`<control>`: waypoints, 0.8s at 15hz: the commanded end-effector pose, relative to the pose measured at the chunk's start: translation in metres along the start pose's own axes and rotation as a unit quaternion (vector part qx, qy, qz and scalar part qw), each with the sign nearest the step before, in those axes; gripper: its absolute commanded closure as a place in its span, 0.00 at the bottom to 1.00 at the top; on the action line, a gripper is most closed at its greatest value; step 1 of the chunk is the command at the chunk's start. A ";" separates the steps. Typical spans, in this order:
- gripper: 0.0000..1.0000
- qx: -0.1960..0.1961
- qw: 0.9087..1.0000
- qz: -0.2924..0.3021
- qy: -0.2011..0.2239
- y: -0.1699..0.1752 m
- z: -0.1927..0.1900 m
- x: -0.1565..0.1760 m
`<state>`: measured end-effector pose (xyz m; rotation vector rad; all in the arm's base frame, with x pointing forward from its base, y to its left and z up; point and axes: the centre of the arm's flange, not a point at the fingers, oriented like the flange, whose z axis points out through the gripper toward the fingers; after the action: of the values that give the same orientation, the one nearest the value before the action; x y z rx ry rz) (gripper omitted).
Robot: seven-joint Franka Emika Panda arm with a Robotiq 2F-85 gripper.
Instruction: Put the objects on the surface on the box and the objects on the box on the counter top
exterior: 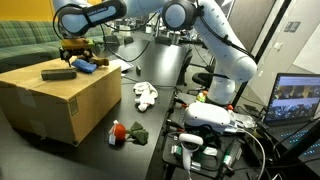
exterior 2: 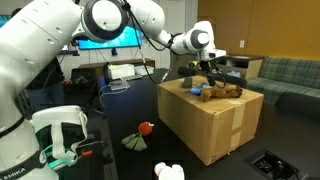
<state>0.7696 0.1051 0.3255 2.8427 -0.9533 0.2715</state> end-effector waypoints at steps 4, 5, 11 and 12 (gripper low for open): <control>0.00 0.035 0.999 -0.027 0.023 -0.007 -0.056 0.043; 0.00 0.039 0.998 -0.033 0.027 -0.009 -0.078 0.033; 0.00 0.099 0.983 -0.144 0.051 -0.023 -0.116 0.039; 0.00 0.106 0.978 -0.169 0.053 -0.027 -0.117 0.037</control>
<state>0.7821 0.1234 0.4344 2.9899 -0.6298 0.4754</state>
